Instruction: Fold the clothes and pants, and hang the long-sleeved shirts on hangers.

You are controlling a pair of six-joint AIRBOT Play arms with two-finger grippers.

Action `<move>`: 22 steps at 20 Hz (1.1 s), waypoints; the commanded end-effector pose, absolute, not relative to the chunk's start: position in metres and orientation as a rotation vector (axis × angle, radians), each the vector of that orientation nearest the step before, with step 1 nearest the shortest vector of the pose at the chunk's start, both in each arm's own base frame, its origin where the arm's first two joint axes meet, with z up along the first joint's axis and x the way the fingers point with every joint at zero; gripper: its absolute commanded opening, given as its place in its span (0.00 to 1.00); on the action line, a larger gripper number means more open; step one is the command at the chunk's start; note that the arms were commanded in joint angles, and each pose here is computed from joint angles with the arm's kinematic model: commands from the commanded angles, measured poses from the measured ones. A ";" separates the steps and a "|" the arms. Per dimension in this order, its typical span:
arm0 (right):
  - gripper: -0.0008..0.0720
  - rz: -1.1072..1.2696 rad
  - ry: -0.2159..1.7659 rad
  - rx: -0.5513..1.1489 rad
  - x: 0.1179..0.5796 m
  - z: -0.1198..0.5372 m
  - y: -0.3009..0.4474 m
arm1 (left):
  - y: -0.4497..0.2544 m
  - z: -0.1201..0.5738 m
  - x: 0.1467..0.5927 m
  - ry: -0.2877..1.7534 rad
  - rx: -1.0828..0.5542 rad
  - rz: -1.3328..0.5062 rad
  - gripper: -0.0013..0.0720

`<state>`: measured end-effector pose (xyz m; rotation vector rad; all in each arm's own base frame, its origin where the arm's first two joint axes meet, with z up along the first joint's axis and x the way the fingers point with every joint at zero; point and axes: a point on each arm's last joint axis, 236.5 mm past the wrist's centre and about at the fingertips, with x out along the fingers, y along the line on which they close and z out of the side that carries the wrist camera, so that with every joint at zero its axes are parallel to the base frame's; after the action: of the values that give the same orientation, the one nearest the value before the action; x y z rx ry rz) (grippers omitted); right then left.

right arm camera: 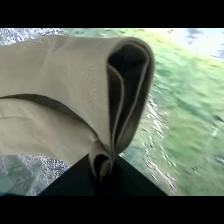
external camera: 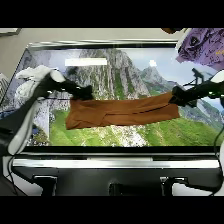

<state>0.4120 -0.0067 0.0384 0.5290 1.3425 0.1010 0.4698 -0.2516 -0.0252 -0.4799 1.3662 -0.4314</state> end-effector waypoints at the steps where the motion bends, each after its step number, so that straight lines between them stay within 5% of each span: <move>1: 0.05 -0.023 1.268 0.465 0.396 0.078 -0.029 | -0.364 -0.038 0.444 1.370 -0.613 -0.565 0.04; 7: 0.06 -0.069 1.226 0.404 0.375 0.108 -0.038 | -0.472 -0.043 0.420 1.351 -0.880 -0.643 0.04; 22: 0.06 -0.026 1.160 0.419 0.378 0.140 -0.028 | -0.544 -0.079 0.400 1.423 -1.011 -0.624 0.04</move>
<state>0.3792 -0.0315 0.1381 0.4141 1.1577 -0.0390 0.3985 -0.5418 -0.0760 -0.9905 1.4194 -0.6380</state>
